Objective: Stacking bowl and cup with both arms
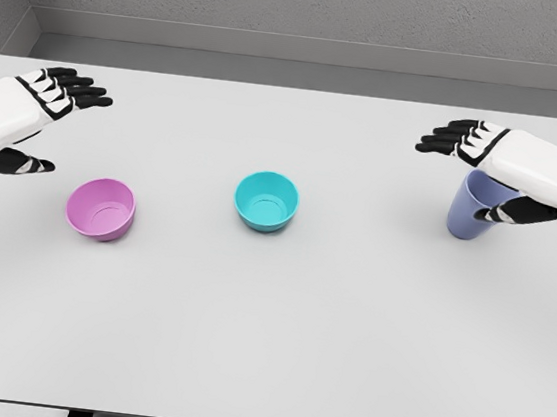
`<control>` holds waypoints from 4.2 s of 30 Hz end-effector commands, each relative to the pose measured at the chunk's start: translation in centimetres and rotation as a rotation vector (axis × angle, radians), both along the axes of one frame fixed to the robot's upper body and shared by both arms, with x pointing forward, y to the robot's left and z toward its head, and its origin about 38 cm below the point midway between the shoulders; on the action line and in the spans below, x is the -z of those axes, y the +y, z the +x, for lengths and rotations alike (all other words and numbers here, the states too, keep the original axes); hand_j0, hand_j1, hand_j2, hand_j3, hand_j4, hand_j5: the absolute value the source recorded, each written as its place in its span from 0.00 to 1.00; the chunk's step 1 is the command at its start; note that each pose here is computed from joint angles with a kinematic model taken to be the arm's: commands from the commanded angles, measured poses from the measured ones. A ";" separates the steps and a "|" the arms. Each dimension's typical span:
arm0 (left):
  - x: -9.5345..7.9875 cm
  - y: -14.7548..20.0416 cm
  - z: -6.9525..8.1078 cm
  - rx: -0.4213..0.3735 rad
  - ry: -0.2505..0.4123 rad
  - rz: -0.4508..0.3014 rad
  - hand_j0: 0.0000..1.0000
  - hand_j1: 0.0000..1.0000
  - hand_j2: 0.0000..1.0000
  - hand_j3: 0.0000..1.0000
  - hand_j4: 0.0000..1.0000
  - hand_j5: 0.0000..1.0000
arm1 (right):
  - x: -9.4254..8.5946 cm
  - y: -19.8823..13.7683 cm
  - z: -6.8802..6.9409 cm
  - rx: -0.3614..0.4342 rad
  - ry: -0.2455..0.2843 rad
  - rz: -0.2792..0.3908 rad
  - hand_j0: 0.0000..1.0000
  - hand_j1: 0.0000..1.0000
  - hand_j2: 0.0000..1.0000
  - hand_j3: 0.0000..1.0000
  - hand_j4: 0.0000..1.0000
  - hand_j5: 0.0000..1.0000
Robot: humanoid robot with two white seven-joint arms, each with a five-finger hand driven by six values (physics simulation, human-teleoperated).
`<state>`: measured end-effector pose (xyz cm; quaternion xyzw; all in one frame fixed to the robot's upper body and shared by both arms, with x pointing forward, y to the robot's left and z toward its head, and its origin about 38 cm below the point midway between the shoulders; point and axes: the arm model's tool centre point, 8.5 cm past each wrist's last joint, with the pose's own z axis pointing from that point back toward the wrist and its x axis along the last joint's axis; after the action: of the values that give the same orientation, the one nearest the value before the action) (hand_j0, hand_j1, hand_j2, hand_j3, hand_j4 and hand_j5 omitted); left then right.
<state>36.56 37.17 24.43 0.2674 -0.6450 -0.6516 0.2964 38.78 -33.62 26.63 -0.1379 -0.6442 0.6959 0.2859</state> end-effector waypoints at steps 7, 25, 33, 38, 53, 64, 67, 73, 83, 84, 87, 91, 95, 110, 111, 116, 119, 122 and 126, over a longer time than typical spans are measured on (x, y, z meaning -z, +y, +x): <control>0.0 0.4 0.1 -0.002 0.039 0.057 1.00 1.00 1.00 1.00 1.00 1.00 | -0.7 -0.7 -0.2 0.011 -0.007 -0.015 1.00 1.00 1.00 1.00 1.00 1.00; 0.4 -3.6 0.8 0.224 0.317 0.365 1.00 1.00 1.00 1.00 1.00 1.00 | -0.4 -1.5 -0.2 0.008 0.054 -0.132 1.00 1.00 1.00 1.00 1.00 1.00; 2.2 -3.5 0.6 0.241 0.410 0.284 1.00 1.00 1.00 1.00 1.00 1.00 | 1.0 -2.7 1.2 0.057 0.120 -0.092 1.00 1.00 1.00 1.00 1.00 1.00; 3.1 -2.9 0.8 0.222 0.435 0.286 1.00 1.00 1.00 1.00 1.00 1.00 | 1.7 -2.6 1.6 0.050 0.177 -0.110 1.00 1.00 1.00 1.00 1.00 1.00; 3.4 -3.5 0.9 0.234 0.437 0.280 1.00 1.00 1.00 1.00 1.00 1.00 | 1.5 -3.1 3.0 0.049 0.257 -0.126 1.00 1.00 1.00 1.00 1.00 1.00; 4.0 -3.2 1.9 0.207 0.444 0.252 1.00 1.00 1.00 1.00 1.00 1.00 | 1.3 -3.4 3.1 0.048 0.298 -0.112 1.00 1.00 1.00 1.00 1.00 1.00; 4.3 -2.9 2.1 0.195 0.448 0.258 1.00 1.00 1.00 1.00 1.00 1.00 | 1.2 -3.7 2.9 0.053 0.298 -0.120 1.00 1.00 1.00 1.00 1.00 1.00; 5.0 -2.9 2.5 0.182 0.456 0.258 1.00 1.00 1.00 1.00 1.00 1.00 | 0.9 -4.0 3.0 0.074 0.315 -0.098 1.00 1.00 1.00 1.00 1.00 1.00; 5.9 -3.3 2.9 0.182 0.467 0.258 1.00 1.00 1.00 1.00 1.00 1.00 | 0.6 -3.9 3.8 0.103 0.344 -0.089 1.00 1.00 1.00 1.00 1.00 1.00; 6.0 -3.5 3.0 0.185 0.465 0.255 1.00 1.00 1.00 1.00 1.00 1.00 | 0.7 -3.9 3.8 0.100 0.347 -0.092 1.00 1.00 1.00 1.00 1.00 1.00; 6.1 -3.4 3.0 0.180 0.469 0.254 1.00 1.00 1.00 1.00 1.00 1.00 | 1.0 -4.4 3.9 0.119 0.358 -0.091 1.00 1.00 1.00 1.00 1.00 1.00; 6.5 -3.4 3.2 0.174 0.476 0.254 1.00 1.00 1.00 1.00 1.00 1.00 | 1.3 -4.4 4.5 0.124 0.378 -0.096 1.00 1.00 1.00 1.00 1.00 1.00; 6.9 -3.0 3.4 0.161 0.486 0.248 1.00 1.00 1.00 1.00 1.00 1.00 | 1.6 -4.6 4.6 0.132 0.390 -0.097 1.00 1.00 1.00 1.00 1.00 1.00; 7.4 -3.5 3.6 0.161 0.486 0.250 1.00 1.00 1.00 1.00 1.00 1.00 | 2.2 -4.8 5.5 0.156 0.415 -0.083 1.00 1.00 1.00 1.00 1.00 1.00; 7.5 -3.6 3.6 0.163 0.486 0.249 1.00 1.00 1.00 1.00 1.00 1.00 | 2.3 -4.9 5.6 0.162 0.418 -0.082 1.00 1.00 1.00 1.00 1.00 1.00; 7.6 -3.7 3.7 0.163 0.485 0.255 1.00 1.00 1.00 1.00 1.00 1.00 | 2.4 -5.0 6.2 0.175 0.417 -0.073 1.00 1.00 1.00 1.00 1.00 1.00; 7.6 -3.7 3.7 0.163 0.485 0.257 1.00 1.00 1.00 1.00 1.00 1.00 | 2.5 -4.9 6.4 0.176 0.416 -0.074 1.00 1.00 1.00 1.00 1.00 1.00; 7.6 -3.7 3.7 0.163 0.485 0.257 1.00 1.00 1.00 1.00 1.00 1.00 | 2.6 -5.0 6.4 0.178 0.418 -0.076 1.00 1.00 1.00 1.00 1.00 1.00; 7.7 -3.8 3.7 0.164 0.485 0.255 1.00 1.00 1.00 1.00 1.00 1.00 | 3.3 -4.8 7.0 0.188 0.426 -0.070 1.00 1.00 1.00 1.00 1.00 1.00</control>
<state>40.23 33.39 16.74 0.0865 -0.4861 -0.7959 0.3504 45.51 -38.48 23.57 -0.0579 -0.5274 0.7053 0.4702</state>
